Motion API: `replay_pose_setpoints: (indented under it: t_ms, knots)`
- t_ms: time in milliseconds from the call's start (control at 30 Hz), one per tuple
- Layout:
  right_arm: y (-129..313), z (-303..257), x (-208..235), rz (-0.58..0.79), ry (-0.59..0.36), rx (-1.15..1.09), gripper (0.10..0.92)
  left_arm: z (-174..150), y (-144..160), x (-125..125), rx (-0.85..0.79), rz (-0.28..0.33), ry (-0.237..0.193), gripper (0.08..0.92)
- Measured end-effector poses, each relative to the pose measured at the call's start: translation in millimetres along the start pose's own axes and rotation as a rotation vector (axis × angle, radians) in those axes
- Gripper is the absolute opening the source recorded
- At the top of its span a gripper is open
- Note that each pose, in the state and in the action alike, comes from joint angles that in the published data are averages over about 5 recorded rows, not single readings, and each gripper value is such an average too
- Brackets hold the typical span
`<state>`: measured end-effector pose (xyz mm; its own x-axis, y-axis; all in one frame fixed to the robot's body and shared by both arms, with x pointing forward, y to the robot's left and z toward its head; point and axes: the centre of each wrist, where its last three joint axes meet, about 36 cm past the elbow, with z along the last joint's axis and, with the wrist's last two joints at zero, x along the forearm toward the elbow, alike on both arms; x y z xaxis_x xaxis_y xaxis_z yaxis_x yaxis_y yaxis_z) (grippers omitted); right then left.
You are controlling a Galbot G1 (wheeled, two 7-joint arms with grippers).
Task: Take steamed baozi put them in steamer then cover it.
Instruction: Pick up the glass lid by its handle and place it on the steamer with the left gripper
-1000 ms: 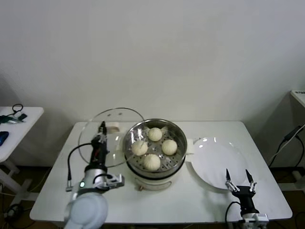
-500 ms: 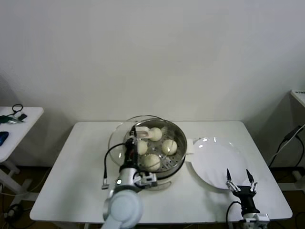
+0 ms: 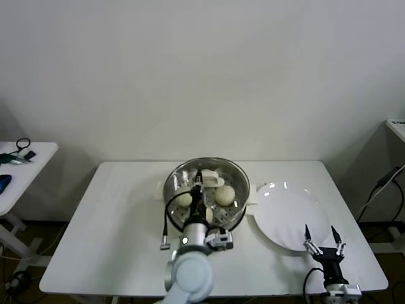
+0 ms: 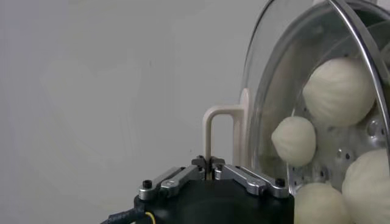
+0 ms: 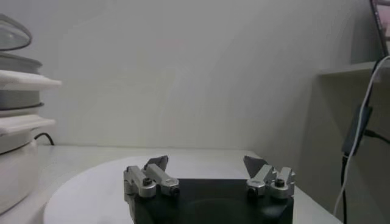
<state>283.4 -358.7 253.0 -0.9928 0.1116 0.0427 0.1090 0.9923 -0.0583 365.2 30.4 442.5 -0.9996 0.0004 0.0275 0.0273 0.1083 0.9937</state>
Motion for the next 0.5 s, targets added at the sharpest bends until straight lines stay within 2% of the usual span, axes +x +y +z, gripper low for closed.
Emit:
replay_pose_setpoints:
  t_ms: [500]
  knots:
    - [-1, 2, 5, 0.008, 0.001, -0.002, 0.823, -11, -13, -11, -0.025, -0.012, 0.012, 0.133]
